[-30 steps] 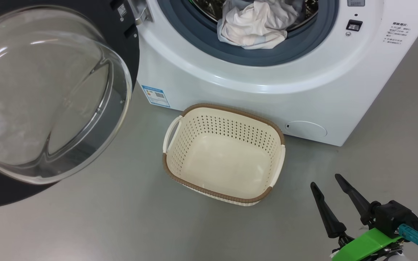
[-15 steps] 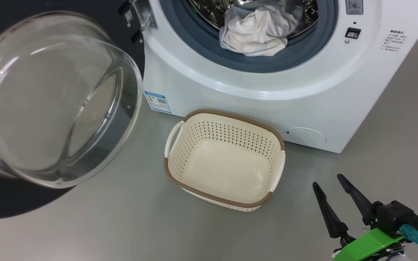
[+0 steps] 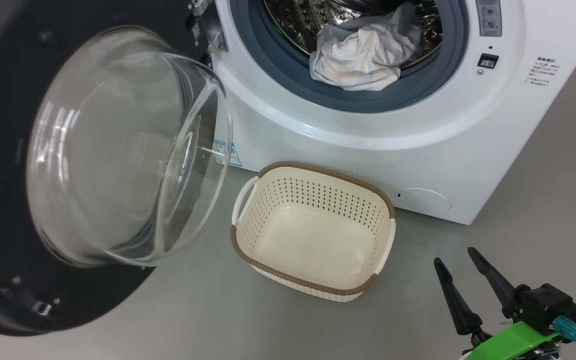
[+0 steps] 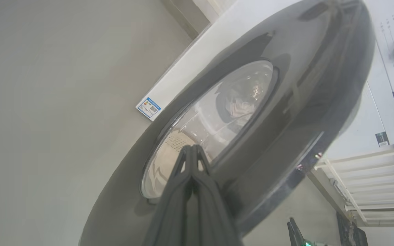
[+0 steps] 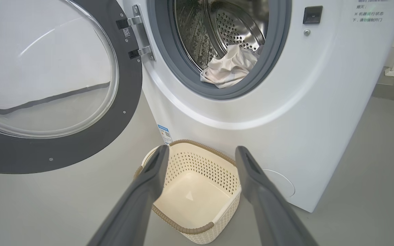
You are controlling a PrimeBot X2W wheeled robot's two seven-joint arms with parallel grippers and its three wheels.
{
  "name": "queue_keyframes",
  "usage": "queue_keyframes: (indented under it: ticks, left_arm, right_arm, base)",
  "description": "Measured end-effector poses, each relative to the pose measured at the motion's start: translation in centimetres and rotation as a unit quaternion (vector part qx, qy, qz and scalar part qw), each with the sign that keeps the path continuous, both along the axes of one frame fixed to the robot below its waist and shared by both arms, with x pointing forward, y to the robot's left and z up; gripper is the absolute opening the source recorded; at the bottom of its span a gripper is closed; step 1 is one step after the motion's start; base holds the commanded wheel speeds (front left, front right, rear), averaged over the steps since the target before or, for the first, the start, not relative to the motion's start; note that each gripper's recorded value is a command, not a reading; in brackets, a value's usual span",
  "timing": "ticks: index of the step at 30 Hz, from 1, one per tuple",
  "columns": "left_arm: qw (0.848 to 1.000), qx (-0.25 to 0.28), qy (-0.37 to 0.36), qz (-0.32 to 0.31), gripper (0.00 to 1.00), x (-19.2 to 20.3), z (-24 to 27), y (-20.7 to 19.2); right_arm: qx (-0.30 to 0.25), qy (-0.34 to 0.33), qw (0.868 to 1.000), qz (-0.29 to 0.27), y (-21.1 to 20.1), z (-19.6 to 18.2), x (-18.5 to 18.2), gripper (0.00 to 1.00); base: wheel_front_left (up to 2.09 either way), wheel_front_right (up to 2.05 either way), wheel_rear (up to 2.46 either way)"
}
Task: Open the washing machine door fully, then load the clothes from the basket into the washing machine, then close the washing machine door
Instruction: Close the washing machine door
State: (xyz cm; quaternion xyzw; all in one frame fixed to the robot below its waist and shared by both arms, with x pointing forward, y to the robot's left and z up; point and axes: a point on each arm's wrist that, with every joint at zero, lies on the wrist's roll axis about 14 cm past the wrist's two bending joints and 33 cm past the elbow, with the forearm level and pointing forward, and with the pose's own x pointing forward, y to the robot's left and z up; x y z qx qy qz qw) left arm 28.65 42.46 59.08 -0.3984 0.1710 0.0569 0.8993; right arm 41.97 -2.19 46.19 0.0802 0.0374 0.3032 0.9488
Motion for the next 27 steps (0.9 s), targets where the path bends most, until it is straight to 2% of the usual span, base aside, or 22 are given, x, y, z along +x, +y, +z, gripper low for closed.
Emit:
queue_keyframes:
  ticks: [8, 16, 27]
  left_arm:
    - [0.996, 0.003, -0.018, -0.083, 0.00, 0.1, 1.5, -4.1]
    - [0.983, 0.008, -0.025, -0.182, 0.00, 0.8, 2.3, -9.2]
    - [0.946, -0.017, -0.061, -0.318, 0.00, 2.9, 3.3, -17.4]
  right_arm:
    - [0.004, -0.007, 1.000, -0.007, -0.2, 0.7, -0.1, 1.00]
    - [0.006, -0.007, 1.000, -0.024, -1.2, 0.9, -0.5, 1.00]
    - [0.011, -0.013, 0.997, -0.071, -4.1, 1.6, -0.6, 1.00]
  base:
    - [0.00, 0.00, 0.00]
    - [0.00, 0.00, 0.00]
    - [0.00, 0.00, 0.00]
